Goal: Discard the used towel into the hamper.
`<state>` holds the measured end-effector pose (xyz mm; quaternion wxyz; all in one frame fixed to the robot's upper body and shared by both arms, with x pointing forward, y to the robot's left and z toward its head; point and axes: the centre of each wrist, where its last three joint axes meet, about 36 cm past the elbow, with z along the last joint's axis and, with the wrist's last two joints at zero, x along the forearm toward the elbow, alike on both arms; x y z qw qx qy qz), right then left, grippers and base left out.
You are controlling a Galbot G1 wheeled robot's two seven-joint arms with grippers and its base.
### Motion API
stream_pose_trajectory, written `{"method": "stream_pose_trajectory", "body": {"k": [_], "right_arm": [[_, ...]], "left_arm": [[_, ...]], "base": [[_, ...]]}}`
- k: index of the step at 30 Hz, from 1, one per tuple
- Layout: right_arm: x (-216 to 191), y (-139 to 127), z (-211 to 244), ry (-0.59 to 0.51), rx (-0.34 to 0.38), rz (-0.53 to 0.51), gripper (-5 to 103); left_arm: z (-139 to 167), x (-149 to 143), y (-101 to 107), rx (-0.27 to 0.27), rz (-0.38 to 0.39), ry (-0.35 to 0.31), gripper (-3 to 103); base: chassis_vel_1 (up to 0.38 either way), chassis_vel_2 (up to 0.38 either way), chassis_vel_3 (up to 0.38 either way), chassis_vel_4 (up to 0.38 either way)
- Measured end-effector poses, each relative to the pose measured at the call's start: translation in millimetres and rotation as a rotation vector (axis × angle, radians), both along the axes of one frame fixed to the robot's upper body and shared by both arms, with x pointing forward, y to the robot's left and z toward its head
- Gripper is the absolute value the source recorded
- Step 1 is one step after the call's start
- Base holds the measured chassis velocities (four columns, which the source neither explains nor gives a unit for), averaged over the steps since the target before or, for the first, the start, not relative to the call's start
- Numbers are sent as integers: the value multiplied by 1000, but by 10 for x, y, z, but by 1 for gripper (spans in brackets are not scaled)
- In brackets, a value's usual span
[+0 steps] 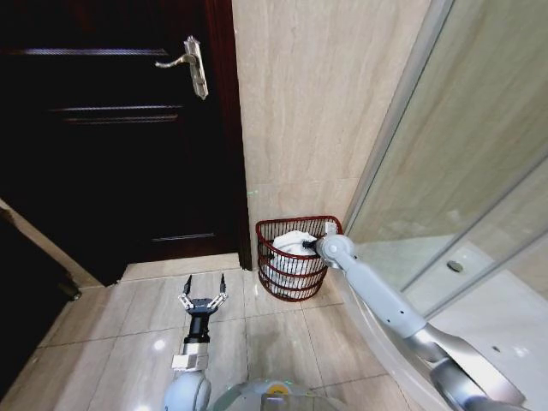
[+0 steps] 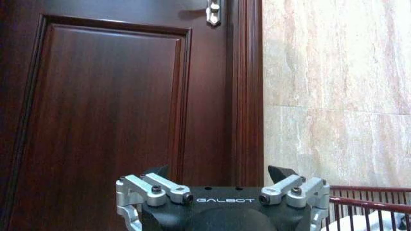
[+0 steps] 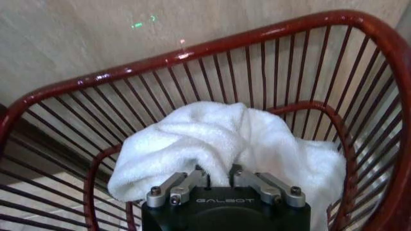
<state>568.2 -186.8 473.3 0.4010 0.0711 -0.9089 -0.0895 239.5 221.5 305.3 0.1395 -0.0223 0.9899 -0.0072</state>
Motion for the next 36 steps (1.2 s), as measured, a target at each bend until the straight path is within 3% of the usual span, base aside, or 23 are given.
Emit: {"method": "stream_pose_trajectory", "body": {"k": [1,2,4,6,8,9,11,13,15,16,18,22,32,36], "right_arm": [[-5,-3,17,-3,2,-1,22],[-14,-6,37,-8,1,-2,32],[-19,-6,51,-12,2,-2,32],[-32,-3,75,-23,-2,-4,43],[-43,4,84,-31,-10,-6,43],[-54,10,95,-39,-16,-7,53],[-87,19,138,-56,-26,-6,65],[-105,24,160,-65,-30,-6,65],[-131,25,176,-78,-36,-9,76],[-131,25,176,-78,-36,-9,76],[-152,17,187,-89,-41,-15,87],[-234,-11,240,-131,-61,-22,99],[-485,-86,399,-319,-51,-70,100],[-686,-200,452,-461,-48,-67,100]], "left_arm": [[6,-1,1,1,-1,-1,100],[13,-1,4,2,-2,-2,100],[15,-1,6,2,-3,-2,100],[16,0,10,4,-4,-2,100],[16,-3,12,4,-4,-2,100],[19,-7,12,3,-4,-1,100],[23,-19,14,3,-5,0,100],[23,-22,15,3,-5,1,100],[26,-13,15,2,-4,-2,100],[26,-13,15,2,-4,-2,100],[34,-6,18,3,-3,-5,100],[61,6,25,2,-2,-9,100],[86,33,-2,-9,-5,-3,100],[117,61,-5,-20,-4,-5,100]], "base": [[0,0,0,0],[0,0,0,0],[0,0,0,0],[0,0,0,0],[0,0,0,0],[0,0,0,0],[0,0,0,0],[0,0,0,0],[0,0,0,0],[0,0,0,0],[0,0,0,0],[0,0,0,0],[0,0,0,0],[0,0,0,0]]}}
